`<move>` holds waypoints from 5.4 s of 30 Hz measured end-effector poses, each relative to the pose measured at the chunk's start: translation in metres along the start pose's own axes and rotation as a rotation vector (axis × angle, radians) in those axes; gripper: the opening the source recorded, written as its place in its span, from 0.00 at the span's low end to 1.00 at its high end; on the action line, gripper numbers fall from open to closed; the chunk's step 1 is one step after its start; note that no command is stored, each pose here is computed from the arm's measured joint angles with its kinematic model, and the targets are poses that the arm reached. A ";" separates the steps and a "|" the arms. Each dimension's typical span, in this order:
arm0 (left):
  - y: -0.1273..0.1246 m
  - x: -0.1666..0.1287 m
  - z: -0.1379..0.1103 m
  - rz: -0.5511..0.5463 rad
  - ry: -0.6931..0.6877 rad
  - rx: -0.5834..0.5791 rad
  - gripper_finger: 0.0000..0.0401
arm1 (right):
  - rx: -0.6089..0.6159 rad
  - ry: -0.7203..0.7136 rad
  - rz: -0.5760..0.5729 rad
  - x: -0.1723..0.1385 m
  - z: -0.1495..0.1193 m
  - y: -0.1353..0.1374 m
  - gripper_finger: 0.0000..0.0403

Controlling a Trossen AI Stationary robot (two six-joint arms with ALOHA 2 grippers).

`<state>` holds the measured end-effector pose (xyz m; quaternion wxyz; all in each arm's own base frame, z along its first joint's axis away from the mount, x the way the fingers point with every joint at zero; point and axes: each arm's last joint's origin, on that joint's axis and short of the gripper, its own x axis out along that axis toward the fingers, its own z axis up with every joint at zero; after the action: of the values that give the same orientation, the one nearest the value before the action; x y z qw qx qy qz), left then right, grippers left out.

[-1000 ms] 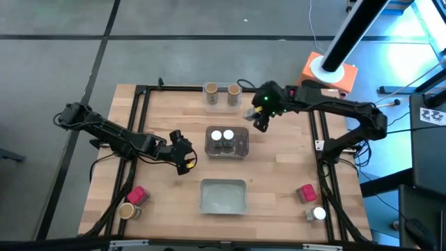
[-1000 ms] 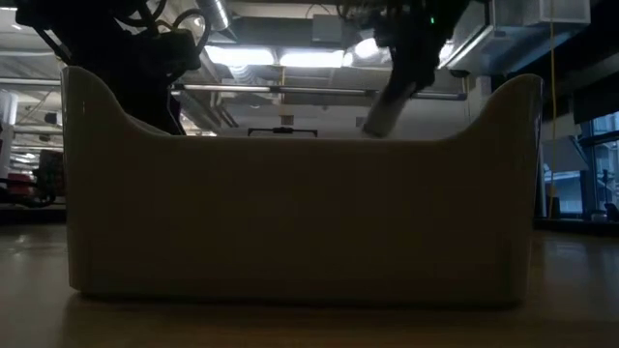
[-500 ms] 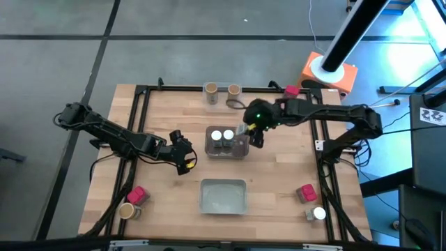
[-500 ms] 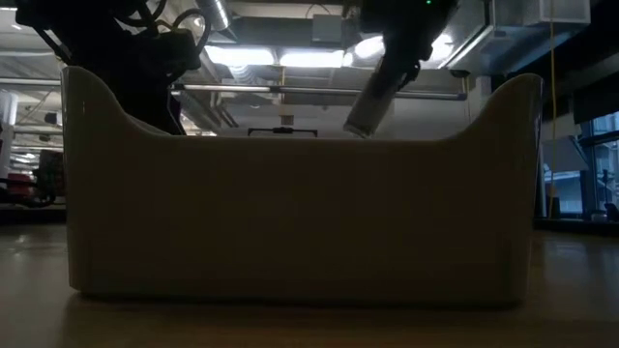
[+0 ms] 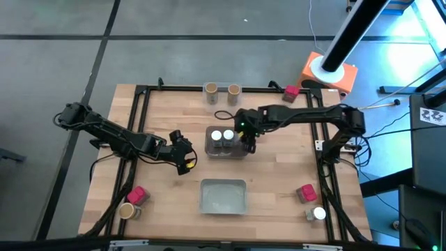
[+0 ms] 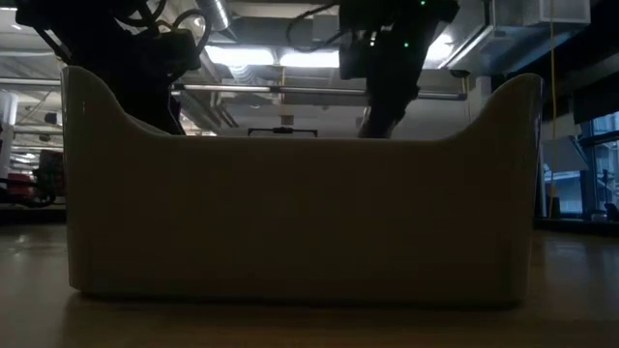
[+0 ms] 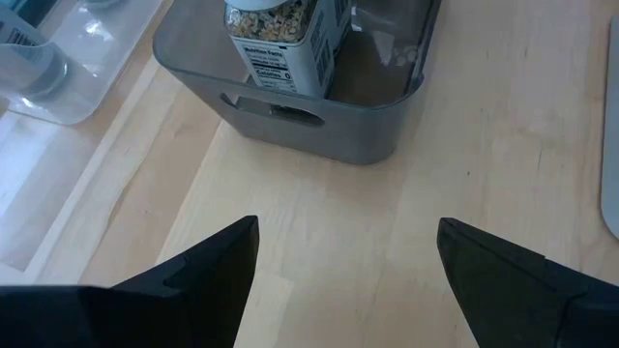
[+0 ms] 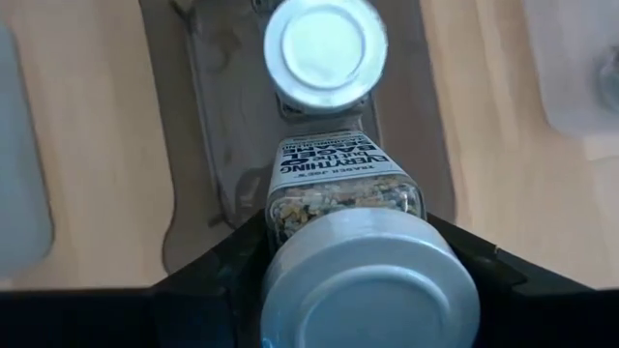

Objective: Sort spices by type
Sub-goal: Put the top white seasoning bottle into the black bin, then put the bottom left red seasoning can into the gray bin

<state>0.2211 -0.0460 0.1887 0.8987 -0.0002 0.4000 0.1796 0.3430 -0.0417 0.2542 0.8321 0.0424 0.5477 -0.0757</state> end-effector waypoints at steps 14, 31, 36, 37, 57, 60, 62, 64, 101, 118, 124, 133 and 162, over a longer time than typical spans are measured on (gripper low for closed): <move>0.000 0.000 0.000 0.000 -0.001 -0.002 0.75 | -0.005 0.079 -0.010 0.035 0.001 0.001 0.53; 0.000 0.000 0.001 -0.002 -0.005 -0.003 0.75 | -0.033 0.091 -0.019 0.046 0.002 0.001 0.62; 0.000 0.000 0.001 -0.002 -0.005 -0.004 0.75 | -0.091 0.067 -0.064 0.036 0.002 0.005 0.65; 0.000 0.000 0.001 -0.002 -0.005 -0.003 0.75 | -0.105 0.067 -0.076 0.034 0.002 0.007 0.67; -0.002 0.000 0.006 -0.020 -0.052 0.018 0.75 | -0.174 -0.118 -0.098 -0.035 -0.004 0.034 0.90; -0.004 -0.001 0.010 -0.032 -0.091 0.031 0.75 | -0.186 -0.146 -0.008 -0.047 -0.006 0.039 0.90; -0.005 -0.001 0.013 -0.042 -0.123 0.039 0.75 | -0.197 -0.119 0.041 -0.052 -0.013 0.043 0.90; -0.006 -0.001 0.016 -0.049 -0.150 0.047 0.75 | -0.188 -0.102 0.052 -0.057 -0.019 0.045 0.90; -0.019 -0.128 0.031 -0.123 0.689 -0.423 0.75 | -0.077 -0.109 -0.251 -0.041 -0.088 0.039 0.90; -0.067 -0.138 -0.038 0.001 0.829 -0.560 0.75 | -0.077 -0.103 -0.241 -0.042 -0.089 0.039 0.90; -0.072 -0.137 -0.057 0.021 0.833 -0.581 0.75 | -0.070 -0.123 -0.204 -0.042 -0.087 0.041 0.90; -0.078 -0.132 -0.072 -0.010 0.841 -0.577 0.75 | -0.073 -0.120 -0.191 -0.042 -0.087 0.041 0.90; -0.064 -0.085 -0.049 -0.158 0.761 -0.391 0.51 | -0.090 -0.111 -0.210 -0.042 -0.088 0.041 0.90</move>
<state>0.1543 -0.1406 0.2070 0.6814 -0.2673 0.6598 0.1700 0.2543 0.0151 0.2575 0.8498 -0.0571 0.5049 -0.1400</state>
